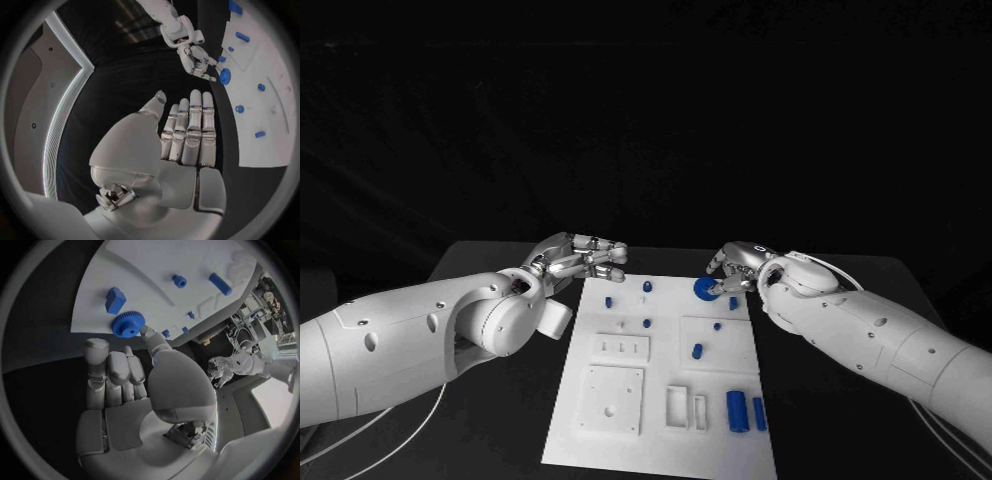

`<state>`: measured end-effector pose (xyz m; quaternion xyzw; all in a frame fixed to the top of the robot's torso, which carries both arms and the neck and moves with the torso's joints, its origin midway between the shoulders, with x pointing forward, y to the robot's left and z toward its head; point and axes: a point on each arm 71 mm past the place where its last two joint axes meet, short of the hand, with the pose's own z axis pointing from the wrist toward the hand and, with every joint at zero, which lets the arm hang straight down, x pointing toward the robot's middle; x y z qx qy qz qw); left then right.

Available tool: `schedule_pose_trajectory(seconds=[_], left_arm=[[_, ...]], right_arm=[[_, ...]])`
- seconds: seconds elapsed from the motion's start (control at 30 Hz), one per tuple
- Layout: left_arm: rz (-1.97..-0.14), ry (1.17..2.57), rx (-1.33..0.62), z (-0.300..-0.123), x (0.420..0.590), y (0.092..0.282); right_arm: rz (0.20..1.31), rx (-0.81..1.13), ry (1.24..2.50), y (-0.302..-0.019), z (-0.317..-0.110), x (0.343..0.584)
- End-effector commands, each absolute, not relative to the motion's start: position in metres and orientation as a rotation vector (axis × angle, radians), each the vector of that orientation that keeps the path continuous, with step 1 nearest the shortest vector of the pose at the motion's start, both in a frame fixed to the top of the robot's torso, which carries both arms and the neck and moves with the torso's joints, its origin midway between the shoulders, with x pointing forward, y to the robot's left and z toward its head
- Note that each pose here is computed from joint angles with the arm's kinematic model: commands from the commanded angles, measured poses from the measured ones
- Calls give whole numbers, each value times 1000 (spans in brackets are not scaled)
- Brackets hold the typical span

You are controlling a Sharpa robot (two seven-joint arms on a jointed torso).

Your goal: Assemble the parts on the task board

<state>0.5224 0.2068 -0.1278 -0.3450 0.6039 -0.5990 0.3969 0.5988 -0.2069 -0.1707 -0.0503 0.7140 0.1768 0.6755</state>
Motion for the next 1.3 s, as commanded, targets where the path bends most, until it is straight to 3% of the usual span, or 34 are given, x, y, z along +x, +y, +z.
schedule_pose_trajectory(seconds=[0.03,1.3], left_arm=[[-1538,1539,-854,-127,521,204],[-1548,1553,-841,-127,520,199]], right_arm=[[384,-132,1626,-206,-173,599],[369,-131,1702,-203,-185,603]])
